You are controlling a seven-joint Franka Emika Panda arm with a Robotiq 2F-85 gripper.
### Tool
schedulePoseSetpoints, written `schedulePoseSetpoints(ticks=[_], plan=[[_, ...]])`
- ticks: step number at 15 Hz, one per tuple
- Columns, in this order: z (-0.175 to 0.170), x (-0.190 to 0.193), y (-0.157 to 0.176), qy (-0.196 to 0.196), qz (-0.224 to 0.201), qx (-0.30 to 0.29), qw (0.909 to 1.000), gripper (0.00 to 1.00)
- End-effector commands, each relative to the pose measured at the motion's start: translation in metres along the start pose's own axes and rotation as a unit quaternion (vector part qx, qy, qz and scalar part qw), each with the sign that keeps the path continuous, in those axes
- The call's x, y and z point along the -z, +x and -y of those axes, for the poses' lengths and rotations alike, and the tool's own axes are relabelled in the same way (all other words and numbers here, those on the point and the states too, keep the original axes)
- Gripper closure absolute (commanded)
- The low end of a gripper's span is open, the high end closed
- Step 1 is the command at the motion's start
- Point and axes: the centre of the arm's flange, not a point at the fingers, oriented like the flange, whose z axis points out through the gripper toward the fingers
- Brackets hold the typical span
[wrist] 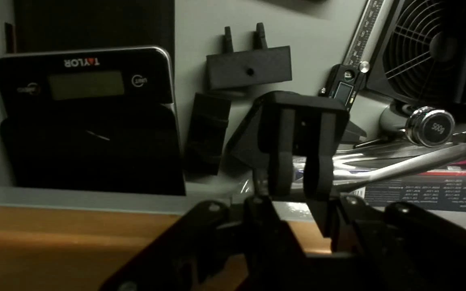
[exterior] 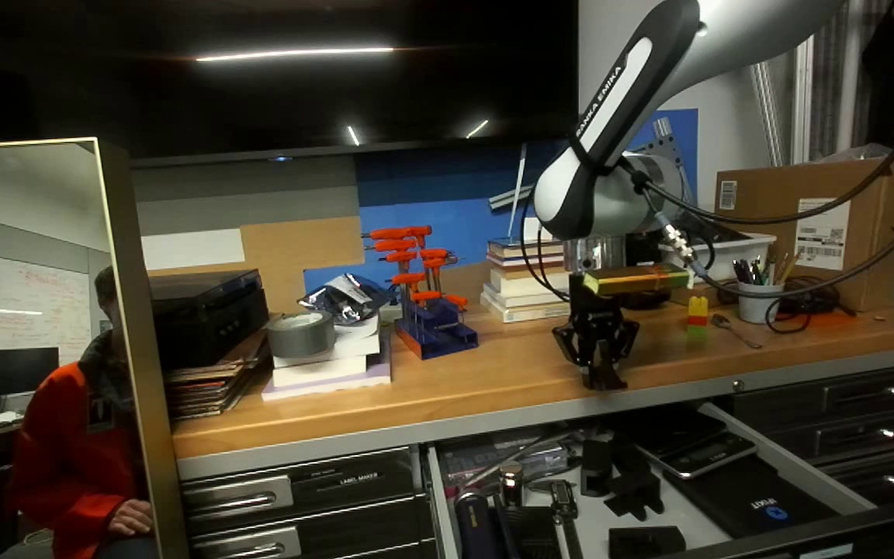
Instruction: Put the black objects in the drawer and close it
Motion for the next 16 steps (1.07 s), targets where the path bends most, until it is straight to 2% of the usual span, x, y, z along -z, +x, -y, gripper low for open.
schedulePoseSetpoints(ticks=[1,9,16], plan=[[0.011,-0.012,-0.045,0.035,-0.038,-0.007,0.9986,0.82],[0.036,-0.068,-0.088,0.064,-0.075,-0.035,0.9945,0.82],[0.053,-0.092,-0.102,0.059,-0.132,-0.046,0.9884,0.82]])
